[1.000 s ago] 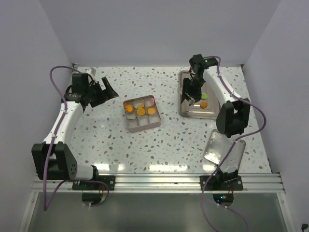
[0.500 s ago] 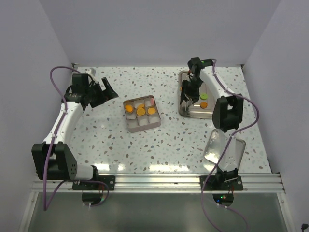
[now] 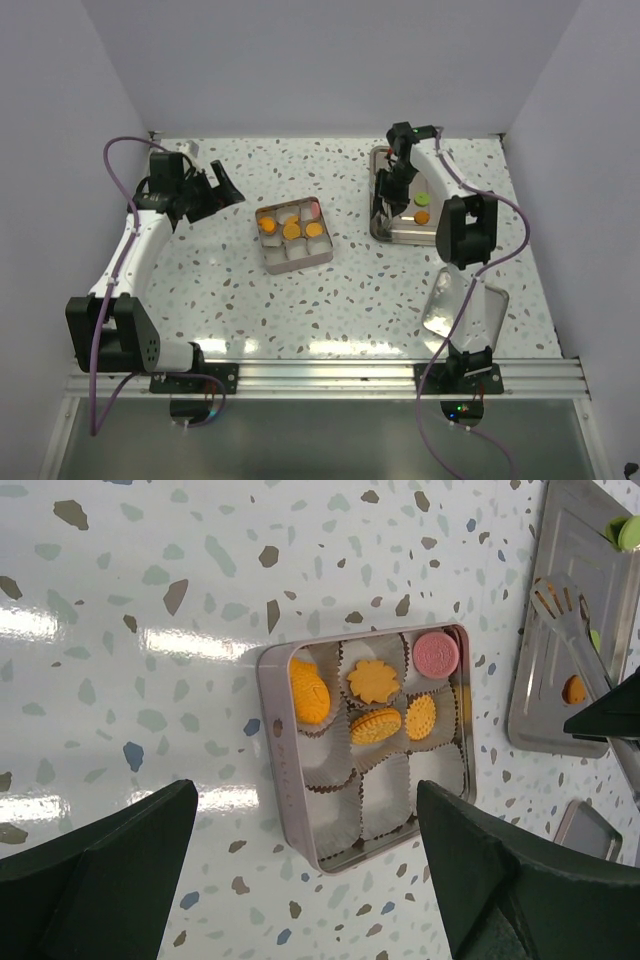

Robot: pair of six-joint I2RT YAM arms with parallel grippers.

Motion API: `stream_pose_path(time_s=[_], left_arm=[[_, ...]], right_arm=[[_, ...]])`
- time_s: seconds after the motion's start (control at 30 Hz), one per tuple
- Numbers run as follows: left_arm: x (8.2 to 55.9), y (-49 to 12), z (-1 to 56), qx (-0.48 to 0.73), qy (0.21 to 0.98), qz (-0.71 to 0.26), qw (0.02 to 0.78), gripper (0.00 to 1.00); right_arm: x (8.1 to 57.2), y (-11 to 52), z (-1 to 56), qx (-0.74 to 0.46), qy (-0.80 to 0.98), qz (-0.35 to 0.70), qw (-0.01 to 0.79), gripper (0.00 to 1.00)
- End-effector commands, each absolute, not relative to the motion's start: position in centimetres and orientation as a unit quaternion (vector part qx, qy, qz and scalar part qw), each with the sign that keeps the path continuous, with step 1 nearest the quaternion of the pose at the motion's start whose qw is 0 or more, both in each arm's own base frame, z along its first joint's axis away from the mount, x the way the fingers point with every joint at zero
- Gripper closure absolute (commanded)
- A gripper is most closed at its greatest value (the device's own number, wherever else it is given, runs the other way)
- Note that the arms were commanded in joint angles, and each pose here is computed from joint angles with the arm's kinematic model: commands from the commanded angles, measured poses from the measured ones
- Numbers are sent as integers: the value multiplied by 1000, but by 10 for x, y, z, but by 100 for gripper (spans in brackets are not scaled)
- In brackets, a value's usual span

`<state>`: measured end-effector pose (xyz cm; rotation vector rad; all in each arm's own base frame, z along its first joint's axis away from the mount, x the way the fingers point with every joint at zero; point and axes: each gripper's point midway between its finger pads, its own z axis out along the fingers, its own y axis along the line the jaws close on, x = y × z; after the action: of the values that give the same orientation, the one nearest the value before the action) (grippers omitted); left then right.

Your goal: Pack the cookies

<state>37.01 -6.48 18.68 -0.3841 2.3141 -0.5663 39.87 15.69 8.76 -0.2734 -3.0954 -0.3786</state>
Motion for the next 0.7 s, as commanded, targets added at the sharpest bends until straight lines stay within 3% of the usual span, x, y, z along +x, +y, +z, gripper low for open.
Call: stream_pose_path(time_s=[0.0,0.17,0.67], left_arm=[[377,-62,197,-136,893,-210,375,4],[375,-62,197,-136,892,-211,375,4],[375,-64,206,-134,887,-217,384,3]], right_arm=[[408,163,99,-85,-986,-146,-12,60],[408,164,106,-84,-985,-149,-19,64],[404,164,176,-76,-979,-170,-82,66]])
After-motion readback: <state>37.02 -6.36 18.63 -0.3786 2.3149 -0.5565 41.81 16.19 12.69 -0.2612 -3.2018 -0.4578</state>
